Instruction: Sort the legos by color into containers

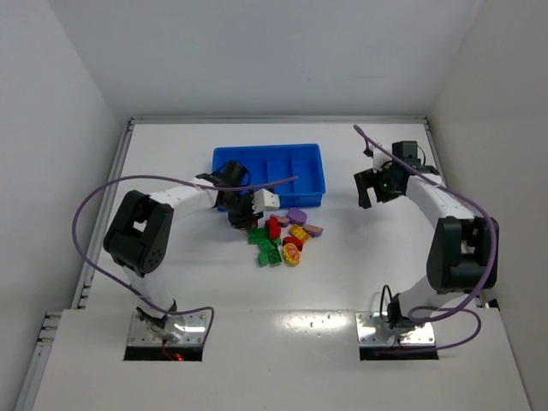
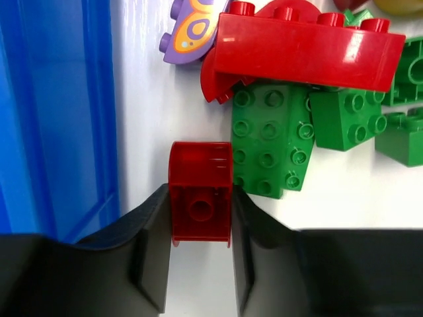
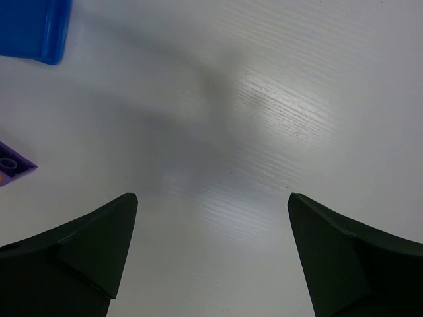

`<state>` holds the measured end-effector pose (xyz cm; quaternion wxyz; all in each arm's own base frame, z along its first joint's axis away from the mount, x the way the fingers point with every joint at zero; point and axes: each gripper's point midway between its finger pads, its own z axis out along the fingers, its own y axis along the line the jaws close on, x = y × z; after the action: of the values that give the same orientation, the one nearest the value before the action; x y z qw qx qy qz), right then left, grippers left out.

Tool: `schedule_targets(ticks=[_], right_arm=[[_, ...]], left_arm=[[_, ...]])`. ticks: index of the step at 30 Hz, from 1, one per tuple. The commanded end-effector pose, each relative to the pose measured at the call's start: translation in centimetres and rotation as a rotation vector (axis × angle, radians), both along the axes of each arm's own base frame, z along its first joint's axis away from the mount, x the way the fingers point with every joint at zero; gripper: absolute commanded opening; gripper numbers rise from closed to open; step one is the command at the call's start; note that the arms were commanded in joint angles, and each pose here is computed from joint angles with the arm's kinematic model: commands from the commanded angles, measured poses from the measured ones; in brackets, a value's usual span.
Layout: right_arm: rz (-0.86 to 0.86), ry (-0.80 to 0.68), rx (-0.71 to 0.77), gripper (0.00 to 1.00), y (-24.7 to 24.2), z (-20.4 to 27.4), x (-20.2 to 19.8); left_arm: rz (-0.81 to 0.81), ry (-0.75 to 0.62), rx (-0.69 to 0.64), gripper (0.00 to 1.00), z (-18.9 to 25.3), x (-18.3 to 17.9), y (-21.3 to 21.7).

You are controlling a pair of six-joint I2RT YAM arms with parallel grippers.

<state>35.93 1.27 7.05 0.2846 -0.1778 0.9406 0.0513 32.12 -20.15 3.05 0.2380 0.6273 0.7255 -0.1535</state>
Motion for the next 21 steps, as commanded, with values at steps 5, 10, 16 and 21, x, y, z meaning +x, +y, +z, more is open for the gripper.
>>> schedule_targets(ticks=[5, 10, 16, 21], right_arm=[[0.011, -0.074, -0.007, 0.95, 0.1, 1.9, 2.5], [0.022, -0.091, 0.032, 0.93, 0.8, 2.4, 2.9], [0.052, -0.13, 0.09, 0.91, 2.2, 4.4, 4.4], [0.119, -0.124, 0.15, 0.89, 5.3, 5.5, 6.2]], left_arm=[[-0.001, -0.025, -0.054, 0.16, 3.3, 0.3, -0.1], [0.043, -0.1, -0.127, 0.12, 8.0, -1.1, 0.3], [0.173, -0.241, -0.222, 0.04, 15.7, -2.0, 1.4], [0.418, -0.268, -0.225, 0.04, 17.5, 1.4, 3.6]])
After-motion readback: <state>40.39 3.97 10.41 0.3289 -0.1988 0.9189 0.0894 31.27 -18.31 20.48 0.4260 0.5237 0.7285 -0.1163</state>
